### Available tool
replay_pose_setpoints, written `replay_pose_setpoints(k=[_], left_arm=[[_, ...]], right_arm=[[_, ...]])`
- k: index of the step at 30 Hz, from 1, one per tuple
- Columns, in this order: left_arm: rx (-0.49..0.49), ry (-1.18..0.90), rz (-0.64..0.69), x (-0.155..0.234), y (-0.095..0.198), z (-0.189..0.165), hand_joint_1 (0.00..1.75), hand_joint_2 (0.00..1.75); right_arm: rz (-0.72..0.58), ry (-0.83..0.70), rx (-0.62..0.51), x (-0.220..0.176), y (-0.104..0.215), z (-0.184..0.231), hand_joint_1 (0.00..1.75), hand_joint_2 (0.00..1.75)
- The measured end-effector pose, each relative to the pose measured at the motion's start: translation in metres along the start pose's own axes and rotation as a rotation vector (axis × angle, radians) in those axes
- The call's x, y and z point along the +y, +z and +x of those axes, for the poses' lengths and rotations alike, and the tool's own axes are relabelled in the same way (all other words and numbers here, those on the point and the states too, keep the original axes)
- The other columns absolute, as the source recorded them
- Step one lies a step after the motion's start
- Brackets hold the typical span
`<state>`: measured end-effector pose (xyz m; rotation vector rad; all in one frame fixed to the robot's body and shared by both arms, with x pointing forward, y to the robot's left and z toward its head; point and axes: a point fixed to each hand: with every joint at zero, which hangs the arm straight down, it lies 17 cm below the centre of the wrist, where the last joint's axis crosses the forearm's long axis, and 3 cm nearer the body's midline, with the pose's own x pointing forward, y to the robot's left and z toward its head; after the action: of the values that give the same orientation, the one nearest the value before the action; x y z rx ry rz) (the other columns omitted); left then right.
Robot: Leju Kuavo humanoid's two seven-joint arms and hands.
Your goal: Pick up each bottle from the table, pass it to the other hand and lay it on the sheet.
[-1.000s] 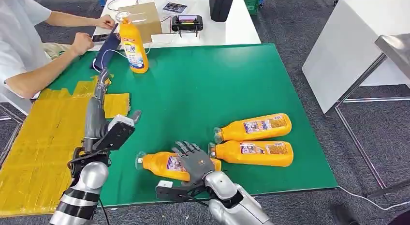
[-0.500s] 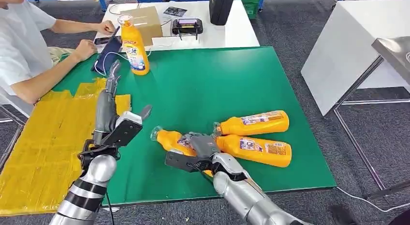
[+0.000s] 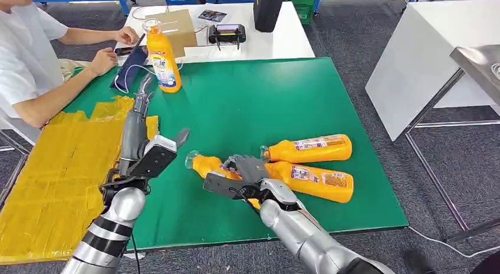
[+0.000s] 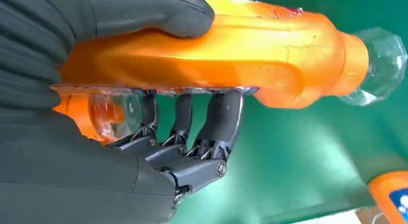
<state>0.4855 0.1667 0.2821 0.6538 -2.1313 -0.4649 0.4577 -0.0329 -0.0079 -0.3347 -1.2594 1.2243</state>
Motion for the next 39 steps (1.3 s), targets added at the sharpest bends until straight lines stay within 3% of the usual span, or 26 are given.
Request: replay_pose_setpoints(k=[10,12,15,20,23,24,25,26,27,39], left_arm=[[0.000,0.002,0.000,0.000,0.000,0.000,0.00,1.75],[-0.001,0.006,-0.002,-0.001,0.000,0.000,0.00,1.75],[-0.006,0.014,-0.012,-0.005,0.000,0.004,0.00,1.75],[-0.026,0.045,-0.025,-0.012,-0.004,0.017,0.00,1.75],[-0.035,0.058,-0.025,-0.013,-0.005,0.021,0.00,1.75],[-0.037,0.062,-0.024,-0.013,-0.005,0.022,0.00,1.75],[-0.037,0.066,-0.023,-0.014,-0.005,0.023,0.00,1.75],[-0.037,0.066,-0.023,-0.014,-0.005,0.022,0.00,1.75],[-0.037,0.067,-0.023,-0.014,-0.005,0.022,0.00,1.75],[-0.020,0.047,-0.032,-0.017,0.003,0.017,0.00,1.75]], right_arm=[[-0.014,0.020,0.002,-0.006,-0.004,0.005,1.45,1.75],[-0.026,0.058,0.016,-0.009,-0.005,0.004,1.36,1.75],[-0.035,0.158,0.003,-0.012,-0.008,0.013,1.41,1.75],[-0.010,0.312,-0.154,0.006,-0.007,0.056,1.59,1.75],[0.015,0.408,-0.276,0.026,0.000,0.080,1.54,1.75],[0.027,0.433,-0.297,0.034,0.003,0.083,1.48,1.75],[0.032,0.452,-0.315,0.041,0.006,0.086,1.19,1.75],[0.029,0.470,-0.324,0.043,0.007,0.087,0.40,1.75],[0.022,0.483,-0.328,0.043,0.007,0.088,0.03,1.75],[-0.082,0.472,-0.302,0.032,0.008,0.096,0.00,1.75]])
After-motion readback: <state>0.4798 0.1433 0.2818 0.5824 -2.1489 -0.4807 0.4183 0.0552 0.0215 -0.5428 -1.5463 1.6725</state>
